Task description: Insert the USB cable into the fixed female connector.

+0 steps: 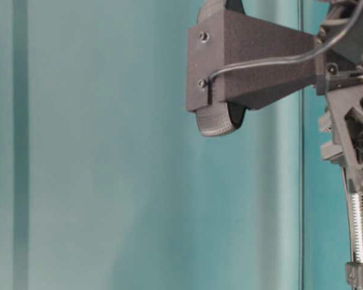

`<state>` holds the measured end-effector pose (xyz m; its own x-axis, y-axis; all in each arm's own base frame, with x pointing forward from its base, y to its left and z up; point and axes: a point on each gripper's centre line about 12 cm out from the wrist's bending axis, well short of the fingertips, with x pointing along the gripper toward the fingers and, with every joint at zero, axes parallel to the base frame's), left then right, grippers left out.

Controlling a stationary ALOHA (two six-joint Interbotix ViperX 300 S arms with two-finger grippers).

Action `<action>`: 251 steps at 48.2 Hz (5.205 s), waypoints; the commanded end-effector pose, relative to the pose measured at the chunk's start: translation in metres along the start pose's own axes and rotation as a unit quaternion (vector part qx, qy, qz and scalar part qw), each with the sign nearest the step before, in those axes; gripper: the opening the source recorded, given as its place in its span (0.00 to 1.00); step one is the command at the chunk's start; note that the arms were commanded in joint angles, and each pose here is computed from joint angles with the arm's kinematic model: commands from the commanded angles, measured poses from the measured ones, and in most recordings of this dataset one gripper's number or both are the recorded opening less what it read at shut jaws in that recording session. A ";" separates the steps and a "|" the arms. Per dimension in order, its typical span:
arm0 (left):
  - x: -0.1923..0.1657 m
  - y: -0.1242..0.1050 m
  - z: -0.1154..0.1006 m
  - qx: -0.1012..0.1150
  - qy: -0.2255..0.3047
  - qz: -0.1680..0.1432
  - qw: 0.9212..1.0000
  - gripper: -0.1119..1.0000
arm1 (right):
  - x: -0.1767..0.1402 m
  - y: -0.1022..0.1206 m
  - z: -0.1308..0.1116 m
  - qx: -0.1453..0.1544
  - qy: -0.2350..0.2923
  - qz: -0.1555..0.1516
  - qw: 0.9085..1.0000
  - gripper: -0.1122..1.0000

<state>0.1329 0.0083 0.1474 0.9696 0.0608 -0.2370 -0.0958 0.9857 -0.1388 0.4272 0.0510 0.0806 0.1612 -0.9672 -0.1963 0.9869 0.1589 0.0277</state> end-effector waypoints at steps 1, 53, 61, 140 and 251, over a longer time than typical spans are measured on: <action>0.001 -0.001 0.004 0.003 -0.002 -0.002 1.000 0.99 | 0.071 -0.005 0.032 0.039 -0.001 -0.080 0.996 0.39; 0.001 -0.001 0.004 0.006 -0.001 -0.001 1.000 0.99 | 0.009 0.005 0.028 0.037 0.022 -0.015 0.999 0.43; 0.001 -0.001 0.004 0.006 -0.001 -0.001 1.000 0.99 | 0.002 0.006 0.027 0.037 0.024 -0.008 0.999 0.43; 0.001 0.000 0.004 0.002 -0.002 0.003 1.000 0.99 | -0.050 -0.017 0.030 -0.028 0.041 0.034 0.998 0.76; 0.001 0.001 0.004 0.000 -0.002 0.006 1.000 0.99 | 0.018 -0.304 0.135 -0.065 -0.041 0.449 0.890 0.66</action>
<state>0.1328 0.0095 0.1472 0.9686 0.0697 -0.2385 -0.1047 0.9850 -0.1372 0.1278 -0.0416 0.1921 0.8913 -0.4442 -0.0908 0.4464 0.8948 0.0047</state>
